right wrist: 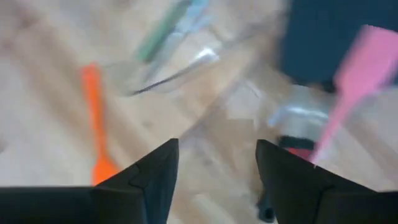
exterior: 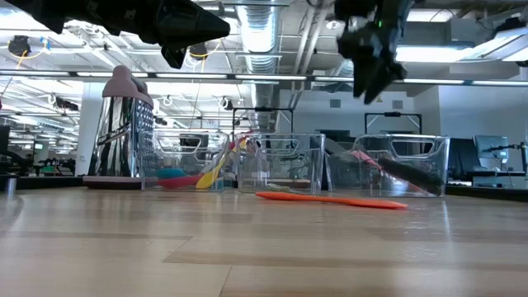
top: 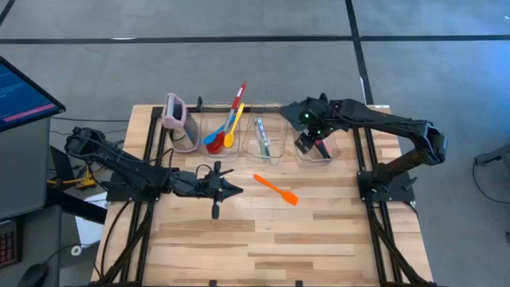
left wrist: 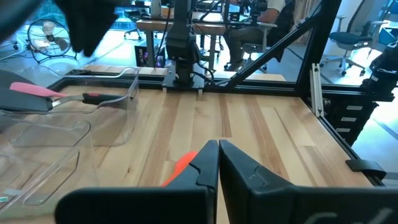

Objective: Pick & Place Kitchen Items
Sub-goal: Put the orange spatula into the right transparent bin

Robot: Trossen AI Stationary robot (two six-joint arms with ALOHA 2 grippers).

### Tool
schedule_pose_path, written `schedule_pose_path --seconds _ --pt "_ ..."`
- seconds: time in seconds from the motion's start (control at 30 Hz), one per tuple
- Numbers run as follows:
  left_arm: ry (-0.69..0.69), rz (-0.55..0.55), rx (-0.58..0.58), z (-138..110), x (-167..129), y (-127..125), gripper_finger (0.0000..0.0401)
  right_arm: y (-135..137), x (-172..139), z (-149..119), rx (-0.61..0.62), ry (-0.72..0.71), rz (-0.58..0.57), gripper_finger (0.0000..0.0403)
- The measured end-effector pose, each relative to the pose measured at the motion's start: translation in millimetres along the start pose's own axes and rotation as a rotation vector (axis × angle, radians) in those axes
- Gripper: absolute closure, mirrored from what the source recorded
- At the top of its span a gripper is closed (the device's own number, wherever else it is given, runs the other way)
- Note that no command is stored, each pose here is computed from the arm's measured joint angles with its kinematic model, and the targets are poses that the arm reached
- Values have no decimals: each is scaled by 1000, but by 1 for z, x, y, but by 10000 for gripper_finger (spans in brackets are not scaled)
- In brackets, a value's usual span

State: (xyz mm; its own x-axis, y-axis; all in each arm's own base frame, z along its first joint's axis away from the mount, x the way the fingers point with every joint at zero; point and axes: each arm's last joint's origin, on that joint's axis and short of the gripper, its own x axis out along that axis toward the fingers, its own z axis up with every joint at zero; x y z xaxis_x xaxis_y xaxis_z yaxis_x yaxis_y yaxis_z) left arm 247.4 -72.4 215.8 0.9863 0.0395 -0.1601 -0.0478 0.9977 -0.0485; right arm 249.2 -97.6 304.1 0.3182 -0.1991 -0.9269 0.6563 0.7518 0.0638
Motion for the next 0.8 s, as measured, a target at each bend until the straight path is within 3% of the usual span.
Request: schedule_pose_path --seconds 0.13,0.37,0.57,0.8 --pt "0 0 0 0 0 0 399 38 -14 -11 -191 -6 85 219" --pt "0 0 0 0 0 0 399 104 -21 -63 -443 -14 135 279" --pt "0 0 0 0 0 0 399 138 -22 -112 -439 -191 -9 329" --pt "0 0 0 0 0 0 399 151 -8 -157 -372 -277 -19 358"
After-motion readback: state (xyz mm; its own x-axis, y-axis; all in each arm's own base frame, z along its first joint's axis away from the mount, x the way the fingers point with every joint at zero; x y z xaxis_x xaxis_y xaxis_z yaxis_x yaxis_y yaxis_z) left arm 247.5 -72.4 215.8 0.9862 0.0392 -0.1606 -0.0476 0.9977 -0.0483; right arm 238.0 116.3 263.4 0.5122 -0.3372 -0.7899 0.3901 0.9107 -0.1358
